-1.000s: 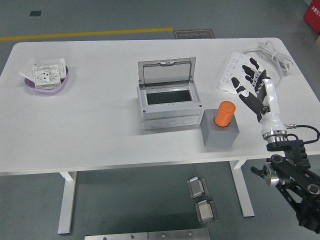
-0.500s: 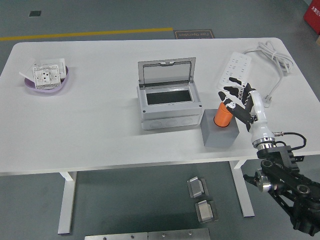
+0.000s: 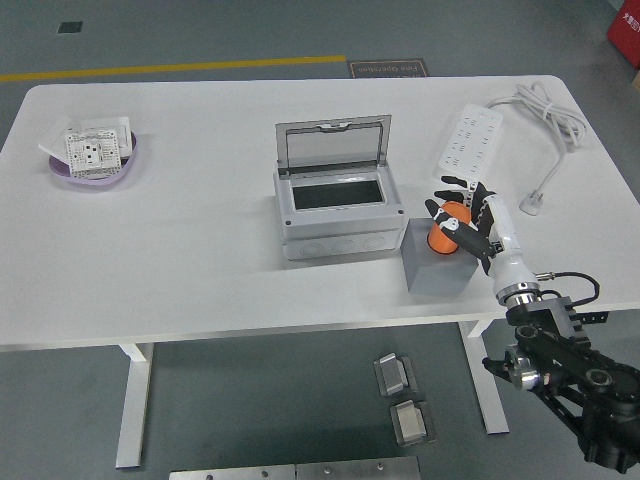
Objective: Pick up the cylinder from the cube,place it in the box,flap close box
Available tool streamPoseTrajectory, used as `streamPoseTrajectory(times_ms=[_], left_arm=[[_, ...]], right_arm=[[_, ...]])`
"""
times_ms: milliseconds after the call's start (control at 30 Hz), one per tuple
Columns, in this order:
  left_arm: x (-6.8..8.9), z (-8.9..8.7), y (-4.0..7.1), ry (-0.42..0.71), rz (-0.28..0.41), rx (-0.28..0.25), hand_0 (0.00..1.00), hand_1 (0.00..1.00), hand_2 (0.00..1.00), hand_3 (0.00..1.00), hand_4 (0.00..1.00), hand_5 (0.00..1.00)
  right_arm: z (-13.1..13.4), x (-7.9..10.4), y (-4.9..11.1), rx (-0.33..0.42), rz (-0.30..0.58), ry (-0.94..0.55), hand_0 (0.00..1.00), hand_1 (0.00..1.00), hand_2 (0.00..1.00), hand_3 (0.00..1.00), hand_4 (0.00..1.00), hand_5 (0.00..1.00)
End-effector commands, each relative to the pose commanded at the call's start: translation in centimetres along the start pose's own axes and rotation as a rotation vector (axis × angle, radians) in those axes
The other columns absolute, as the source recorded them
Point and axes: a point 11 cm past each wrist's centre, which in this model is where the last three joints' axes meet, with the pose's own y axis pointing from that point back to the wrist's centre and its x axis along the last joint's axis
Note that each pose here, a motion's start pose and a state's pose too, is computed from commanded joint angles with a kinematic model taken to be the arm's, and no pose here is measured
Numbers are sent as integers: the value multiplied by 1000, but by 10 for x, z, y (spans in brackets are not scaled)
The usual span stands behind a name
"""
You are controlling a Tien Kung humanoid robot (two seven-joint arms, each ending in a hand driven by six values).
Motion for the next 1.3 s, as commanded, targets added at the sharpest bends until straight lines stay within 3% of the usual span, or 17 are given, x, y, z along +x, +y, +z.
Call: streamPoseTrajectory(times_ms=[200, 233, 400, 433, 800, 833, 1000, 1033, 1200, 1233, 1300], left_arm=[[0, 1, 0, 0, -2, -2, 623, 640, 605, 630, 681, 269], [0, 2, 0, -1, -2, -2, 623, 640, 604, 630, 681, 268], [-1, 3, 0, -3, -3, -4, 623, 640, 604, 630, 681, 268], [-1, 3, 0, -3, -3, -5, 625, 640, 604, 630, 681, 268], [-2, 7, 0, -2, -4, -14, 622, 640, 605, 630, 681, 268], [-2, 7, 0, -2, -4, -14, 619, 640, 605, 630, 679, 265], [-3, 7, 1, -1, -6, -15, 619, 640, 605, 630, 679, 265], [-3, 8, 1, -1, -6, -15, 618, 640, 605, 630, 679, 265], [-4, 8, 1, -1, -8, -15, 618, 640, 605, 630, 679, 265], [-4, 7, 1, -1, -8, -14, 620, 641, 606, 631, 679, 263], [-4, 7, 1, -1, -7, -14, 620, 641, 606, 631, 679, 263]], right_arm=[[5, -3, 1, -17, -15, 21, 737, 720, 621, 729, 812, 268], [5, -3, 1, -19, -17, 24, 722, 718, 623, 731, 693, 112], [7, -4, 2, -27, -25, 34, 722, 718, 623, 731, 693, 112], [7, -4, 2, -28, -25, 35, 717, 726, 617, 731, 576, 6], [11, -5, 3, -42, -35, 33, 701, 719, 606, 725, 532, 2], [11, -5, 3, -43, -36, 29, 721, 696, 579, 673, 271, 2], [9, -6, 3, -40, -35, 10, 721, 696, 579, 673, 271, 2], [9, -6, 3, -39, -34, 8, 666, 634, 544, 582, 2, 2], [6, -6, 2, -28, -30, 5, 666, 634, 544, 582, 2, 2], [5, -6, 2, -26, -29, 5, 529, 535, 461, 376, 2, 2], [3, -6, 2, -20, -29, 6, 529, 535, 461, 376, 2, 2]])
